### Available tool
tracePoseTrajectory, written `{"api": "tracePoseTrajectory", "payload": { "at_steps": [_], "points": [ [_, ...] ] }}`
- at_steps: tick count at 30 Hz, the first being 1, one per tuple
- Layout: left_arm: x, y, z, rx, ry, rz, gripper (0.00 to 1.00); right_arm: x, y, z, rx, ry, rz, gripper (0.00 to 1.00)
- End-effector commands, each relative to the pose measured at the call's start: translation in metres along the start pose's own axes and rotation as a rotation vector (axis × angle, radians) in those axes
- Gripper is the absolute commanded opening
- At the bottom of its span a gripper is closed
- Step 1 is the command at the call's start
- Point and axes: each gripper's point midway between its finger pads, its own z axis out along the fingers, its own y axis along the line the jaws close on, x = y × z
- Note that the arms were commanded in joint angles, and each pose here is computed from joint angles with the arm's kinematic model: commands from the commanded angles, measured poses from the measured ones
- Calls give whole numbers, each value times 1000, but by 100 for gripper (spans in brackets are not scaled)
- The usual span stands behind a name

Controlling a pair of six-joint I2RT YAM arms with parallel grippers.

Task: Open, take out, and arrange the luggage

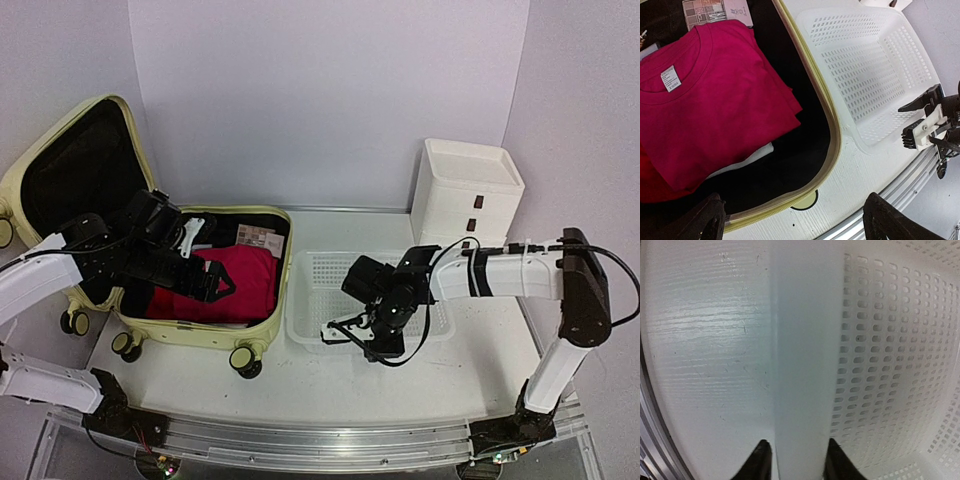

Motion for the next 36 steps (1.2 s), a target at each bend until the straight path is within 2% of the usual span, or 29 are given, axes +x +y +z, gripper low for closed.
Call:
{"api": "tracePoseTrajectory", "payload": {
  "at_steps": [1, 3, 5, 8, 9, 11, 14, 20, 24, 31, 36],
  "points": [
    [-24, -10, 0, 27, -57, -42, 96, 11, -1, -10, 74, 27, 113, 97],
    [-27, -10, 6, 17, -44, -72, 94, 12, -10, -35, 140, -10, 194, 98],
    [-32, -8, 16, -4, -30, -113, 92, 23, -29, -64, 287, -30, 314, 98],
    [-40, -5, 37, -46, 5, -143, 86, 56, -69, -116, 611, -56, 617, 98],
    [-42, -4, 47, -63, 23, -148, 84, 66, -72, -125, 650, -65, 707, 98],
    [-47, -2, 64, -95, 48, -158, 81, 74, -65, -130, 631, -65, 809, 98],
    [-54, 9, 88, -184, 69, -185, 73, 76, -50, -123, 517, -38, 872, 98],
    [-57, 13, 141, -274, 147, -195, 63, 91, -51, -108, 418, -6, 1050, 98],
    [-58, 15, 169, -291, 181, -197, 54, 100, -55, -113, 381, -15, 1077, 98],
    [-50, 27, 199, -312, 234, -238, 48, 119, -62, -117, 380, 10, 1108, 98],
    [-39, 33, 211, -330, 274, -218, 48, 117, -64, -108, 352, 30, 1134, 98]
  ]
}}
